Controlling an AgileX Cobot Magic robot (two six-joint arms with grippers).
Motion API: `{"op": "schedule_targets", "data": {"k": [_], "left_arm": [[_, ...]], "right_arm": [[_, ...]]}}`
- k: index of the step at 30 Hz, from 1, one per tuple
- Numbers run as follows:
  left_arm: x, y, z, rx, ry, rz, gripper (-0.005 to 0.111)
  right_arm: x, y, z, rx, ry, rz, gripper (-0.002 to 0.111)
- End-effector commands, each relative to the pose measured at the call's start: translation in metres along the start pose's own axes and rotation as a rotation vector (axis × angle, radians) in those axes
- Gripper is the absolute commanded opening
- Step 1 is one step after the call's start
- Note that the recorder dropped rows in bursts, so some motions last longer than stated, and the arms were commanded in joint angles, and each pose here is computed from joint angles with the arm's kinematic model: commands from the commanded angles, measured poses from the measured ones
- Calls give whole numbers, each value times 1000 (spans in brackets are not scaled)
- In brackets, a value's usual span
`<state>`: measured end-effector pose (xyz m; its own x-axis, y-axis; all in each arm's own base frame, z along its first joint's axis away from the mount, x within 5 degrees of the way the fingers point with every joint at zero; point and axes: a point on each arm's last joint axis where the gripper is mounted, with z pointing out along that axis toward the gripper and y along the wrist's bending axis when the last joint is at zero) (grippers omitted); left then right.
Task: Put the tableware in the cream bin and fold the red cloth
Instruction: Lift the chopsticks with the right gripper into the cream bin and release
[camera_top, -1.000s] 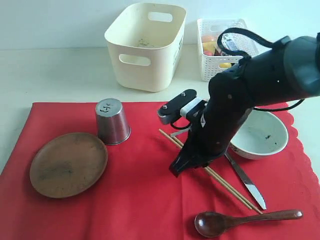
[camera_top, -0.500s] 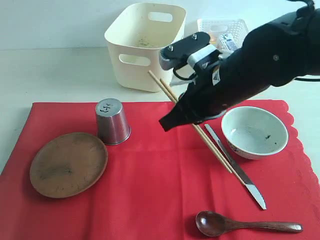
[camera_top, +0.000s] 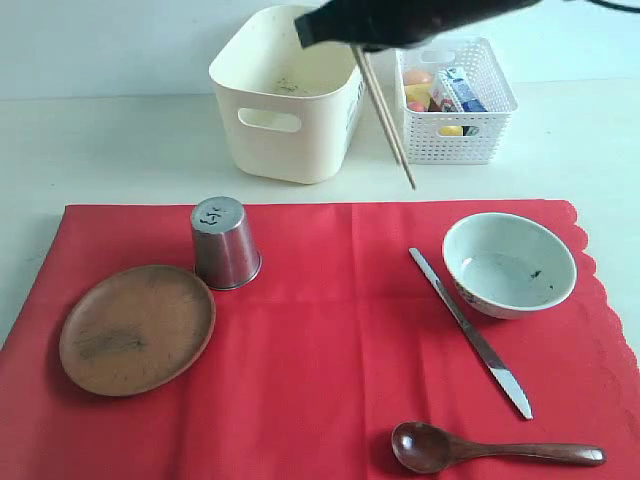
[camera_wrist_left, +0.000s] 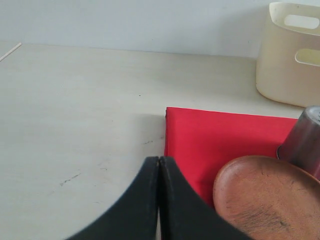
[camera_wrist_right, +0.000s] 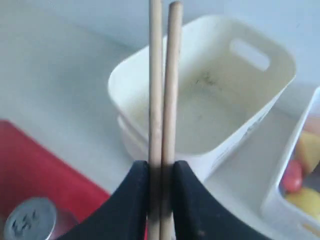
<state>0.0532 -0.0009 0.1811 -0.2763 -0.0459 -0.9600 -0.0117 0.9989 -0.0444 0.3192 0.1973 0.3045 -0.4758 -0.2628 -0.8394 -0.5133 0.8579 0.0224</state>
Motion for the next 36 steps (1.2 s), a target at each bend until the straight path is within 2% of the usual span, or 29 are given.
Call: {"op": "schedule_targets", "data": {"k": [1,7,16,21,27,30,33,34,36], "left_arm": [[0,0,0,5,-14,2,2],[0,0,0,5,-14,2,2],[0,0,0,5,-14,2,2],[0,0,0,5,-14,2,2],[0,0,0,5,-14,2,2],[0,0,0,5,-14,2,2],[0,0,0,5,-14,2,2],[0,0,0,5,-14,2,2],[0,0,0,5,-14,2,2]], "right_arm": [[-27,-19,14,40,-155,19,0],[-48,-31,49,60,-299,24,0],[-54,-36,104,58,-557,16,0],[-45,-37,128,57,-550,16,0],[-42,-38,138,57,-554,16,2],[-38,-39,143,62,-545,60,12],[-38,-42,144,69,-546,134,28],[-38,-42,144,71,-547,152,37],[-37,-42,144,70,-544,153,49]]}}
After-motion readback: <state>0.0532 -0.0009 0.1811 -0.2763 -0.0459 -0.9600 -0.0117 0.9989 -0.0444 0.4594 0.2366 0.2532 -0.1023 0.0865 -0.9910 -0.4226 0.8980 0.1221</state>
